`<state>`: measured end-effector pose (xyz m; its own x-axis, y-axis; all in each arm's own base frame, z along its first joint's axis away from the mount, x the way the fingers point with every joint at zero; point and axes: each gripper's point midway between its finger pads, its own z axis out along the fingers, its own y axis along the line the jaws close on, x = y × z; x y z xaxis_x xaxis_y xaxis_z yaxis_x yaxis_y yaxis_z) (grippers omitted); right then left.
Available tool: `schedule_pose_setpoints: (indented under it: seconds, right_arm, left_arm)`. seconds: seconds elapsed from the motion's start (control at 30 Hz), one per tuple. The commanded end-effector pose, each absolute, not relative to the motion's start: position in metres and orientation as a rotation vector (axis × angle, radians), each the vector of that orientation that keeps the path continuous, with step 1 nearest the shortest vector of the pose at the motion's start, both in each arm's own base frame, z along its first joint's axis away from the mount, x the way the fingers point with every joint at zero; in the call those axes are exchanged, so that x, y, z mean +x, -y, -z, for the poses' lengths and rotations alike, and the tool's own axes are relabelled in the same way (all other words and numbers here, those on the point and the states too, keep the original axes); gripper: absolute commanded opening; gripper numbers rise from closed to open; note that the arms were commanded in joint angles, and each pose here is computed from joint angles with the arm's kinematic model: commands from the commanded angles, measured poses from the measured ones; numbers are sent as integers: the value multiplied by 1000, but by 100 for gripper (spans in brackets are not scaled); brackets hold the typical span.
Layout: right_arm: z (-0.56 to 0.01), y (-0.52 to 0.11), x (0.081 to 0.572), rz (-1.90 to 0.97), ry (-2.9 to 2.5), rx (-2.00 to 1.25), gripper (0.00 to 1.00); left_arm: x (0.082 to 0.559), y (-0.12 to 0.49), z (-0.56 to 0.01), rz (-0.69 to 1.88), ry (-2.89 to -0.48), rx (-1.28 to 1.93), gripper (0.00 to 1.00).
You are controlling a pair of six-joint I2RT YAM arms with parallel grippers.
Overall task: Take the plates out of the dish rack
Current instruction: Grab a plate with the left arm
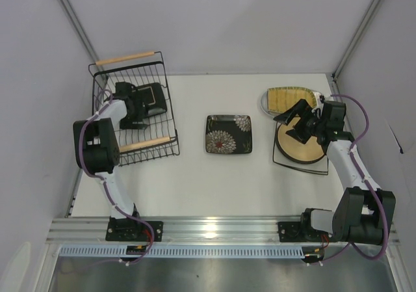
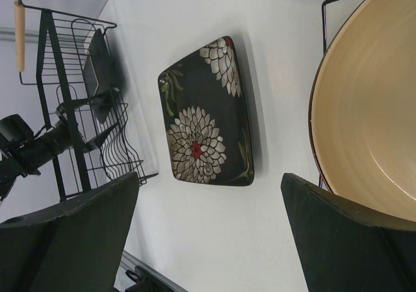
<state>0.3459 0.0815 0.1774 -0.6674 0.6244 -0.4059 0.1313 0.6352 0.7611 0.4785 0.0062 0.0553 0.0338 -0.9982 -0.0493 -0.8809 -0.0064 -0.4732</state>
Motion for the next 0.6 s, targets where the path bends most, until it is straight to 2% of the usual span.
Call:
schedule_pose_setpoints:
  seconds: [0.0, 0.23, 0.57]
  right_arm:
    - [-179, -81, 348, -939, -2160, 579, 100]
    - [-177, -80, 346, -929, -2166, 579, 100]
    - [-177, -80, 344, -931, -2164, 578, 100]
  left_arm:
    - [488, -13, -66, 419, -1832, -1951, 88]
    - [511, -18, -94, 626, -1631, -1793, 82]
    - [525, -33, -133, 687, -1524, -1676, 80]
